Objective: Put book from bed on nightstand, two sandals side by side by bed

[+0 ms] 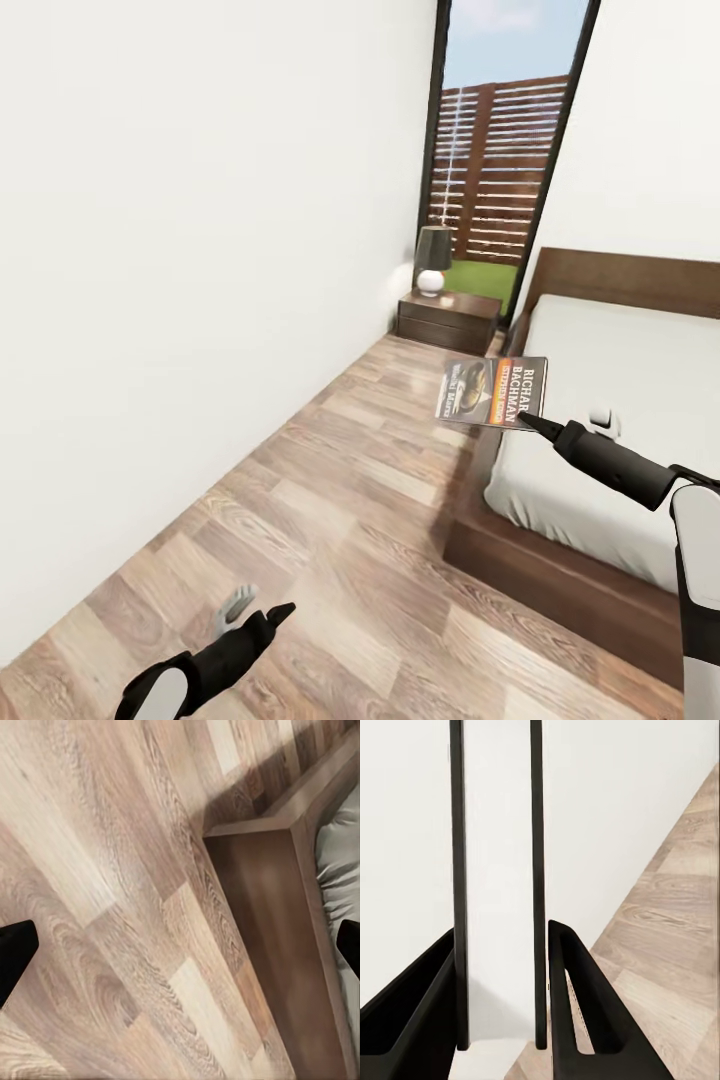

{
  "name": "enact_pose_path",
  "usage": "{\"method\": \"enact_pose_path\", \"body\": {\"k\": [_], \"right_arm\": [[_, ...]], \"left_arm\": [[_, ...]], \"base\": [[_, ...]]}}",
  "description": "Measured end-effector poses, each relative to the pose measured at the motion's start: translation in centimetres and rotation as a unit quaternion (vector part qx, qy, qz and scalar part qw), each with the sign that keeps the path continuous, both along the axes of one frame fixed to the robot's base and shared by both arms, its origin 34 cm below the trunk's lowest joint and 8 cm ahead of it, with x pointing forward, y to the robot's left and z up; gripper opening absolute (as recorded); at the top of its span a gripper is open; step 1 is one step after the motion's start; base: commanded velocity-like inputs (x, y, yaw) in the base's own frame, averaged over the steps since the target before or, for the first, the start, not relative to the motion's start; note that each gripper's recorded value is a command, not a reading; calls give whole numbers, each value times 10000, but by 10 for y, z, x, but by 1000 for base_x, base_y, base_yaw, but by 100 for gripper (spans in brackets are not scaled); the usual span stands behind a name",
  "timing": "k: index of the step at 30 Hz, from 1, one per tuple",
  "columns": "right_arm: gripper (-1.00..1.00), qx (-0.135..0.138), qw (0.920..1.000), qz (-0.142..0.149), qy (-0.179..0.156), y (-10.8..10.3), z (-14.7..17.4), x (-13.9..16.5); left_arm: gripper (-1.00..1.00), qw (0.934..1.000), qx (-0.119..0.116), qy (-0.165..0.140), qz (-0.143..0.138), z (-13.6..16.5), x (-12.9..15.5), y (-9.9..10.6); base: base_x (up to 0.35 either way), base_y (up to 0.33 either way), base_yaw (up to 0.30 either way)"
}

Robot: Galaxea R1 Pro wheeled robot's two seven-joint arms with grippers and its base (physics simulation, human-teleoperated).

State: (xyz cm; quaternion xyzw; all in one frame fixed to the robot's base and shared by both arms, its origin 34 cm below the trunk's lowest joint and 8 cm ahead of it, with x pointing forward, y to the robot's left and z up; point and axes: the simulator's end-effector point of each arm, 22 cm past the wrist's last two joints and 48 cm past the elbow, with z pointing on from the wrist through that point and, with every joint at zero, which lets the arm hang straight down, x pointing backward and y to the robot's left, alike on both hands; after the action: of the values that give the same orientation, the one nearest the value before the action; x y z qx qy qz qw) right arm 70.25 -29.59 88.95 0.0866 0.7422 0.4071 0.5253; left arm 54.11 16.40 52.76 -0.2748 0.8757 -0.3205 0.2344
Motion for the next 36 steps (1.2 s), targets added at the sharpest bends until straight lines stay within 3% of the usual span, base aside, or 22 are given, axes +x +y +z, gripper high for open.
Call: {"method": "enact_pose_path", "body": {"k": [36], "right_arm": [[-100, 38, 10000, 6, -14, 0, 1, 0]], "left_arm": [[100, 10000, 4, 76, 6, -6, -3, 0]], "base": [[222, 271, -264]]}}
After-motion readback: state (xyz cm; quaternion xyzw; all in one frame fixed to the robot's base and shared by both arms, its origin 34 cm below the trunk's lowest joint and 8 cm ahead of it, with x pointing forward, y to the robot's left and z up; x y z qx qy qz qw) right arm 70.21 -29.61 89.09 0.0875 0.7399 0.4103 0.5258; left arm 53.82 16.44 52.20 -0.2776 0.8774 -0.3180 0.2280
